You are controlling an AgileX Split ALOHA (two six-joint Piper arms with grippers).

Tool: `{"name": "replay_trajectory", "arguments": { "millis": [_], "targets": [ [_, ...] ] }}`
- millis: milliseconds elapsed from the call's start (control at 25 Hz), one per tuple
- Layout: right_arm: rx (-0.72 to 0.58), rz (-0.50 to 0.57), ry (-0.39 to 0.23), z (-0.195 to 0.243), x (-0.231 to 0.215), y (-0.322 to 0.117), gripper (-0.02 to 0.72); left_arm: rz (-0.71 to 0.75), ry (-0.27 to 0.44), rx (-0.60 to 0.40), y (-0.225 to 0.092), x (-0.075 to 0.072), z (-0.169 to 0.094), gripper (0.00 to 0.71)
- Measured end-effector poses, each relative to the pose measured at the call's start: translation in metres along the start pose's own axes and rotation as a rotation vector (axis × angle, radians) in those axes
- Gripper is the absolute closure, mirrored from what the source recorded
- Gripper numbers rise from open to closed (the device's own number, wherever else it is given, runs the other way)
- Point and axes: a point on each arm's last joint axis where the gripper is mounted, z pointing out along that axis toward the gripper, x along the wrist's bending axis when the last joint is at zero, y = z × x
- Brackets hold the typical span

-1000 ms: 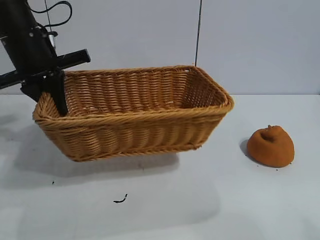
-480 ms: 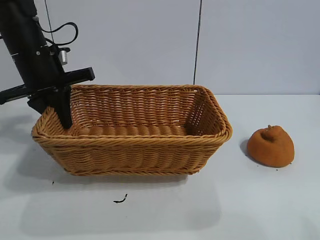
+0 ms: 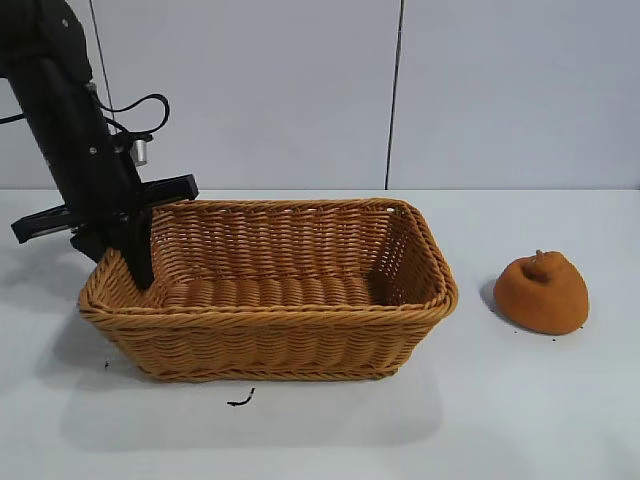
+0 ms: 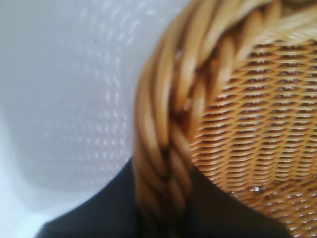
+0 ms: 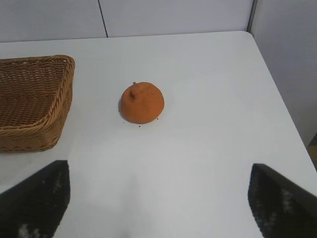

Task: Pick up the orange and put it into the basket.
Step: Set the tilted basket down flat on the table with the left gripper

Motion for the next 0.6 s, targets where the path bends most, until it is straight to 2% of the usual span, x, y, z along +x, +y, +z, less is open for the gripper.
{"name": "replay_trajectory", "arguments": {
  "millis": [80, 160, 360, 600],
  "targets": [
    [0.000, 0.000, 0.000, 0.000, 0.000, 0.000, 0.029, -0.002, -0.003, 0.001, 0.000, 0.000, 0.000, 0.128],
    [0.000, 0.000, 0.000, 0.000, 0.000, 0.000, 0.029, -0.002, -0.003, 0.006, -0.001, 0.000, 0.000, 0.059],
    [0.001, 0.000, 0.000, 0.000, 0.000, 0.000, 0.029, 0.016, -0.013, -0.007, 0.000, -0.007, -0.019, 0.021],
    [0.001, 0.000, 0.000, 0.000, 0.000, 0.000, 0.029, 0.088, -0.019, -0.143, 0.004, -0.025, -0.083, 0.017]
  ]
}}
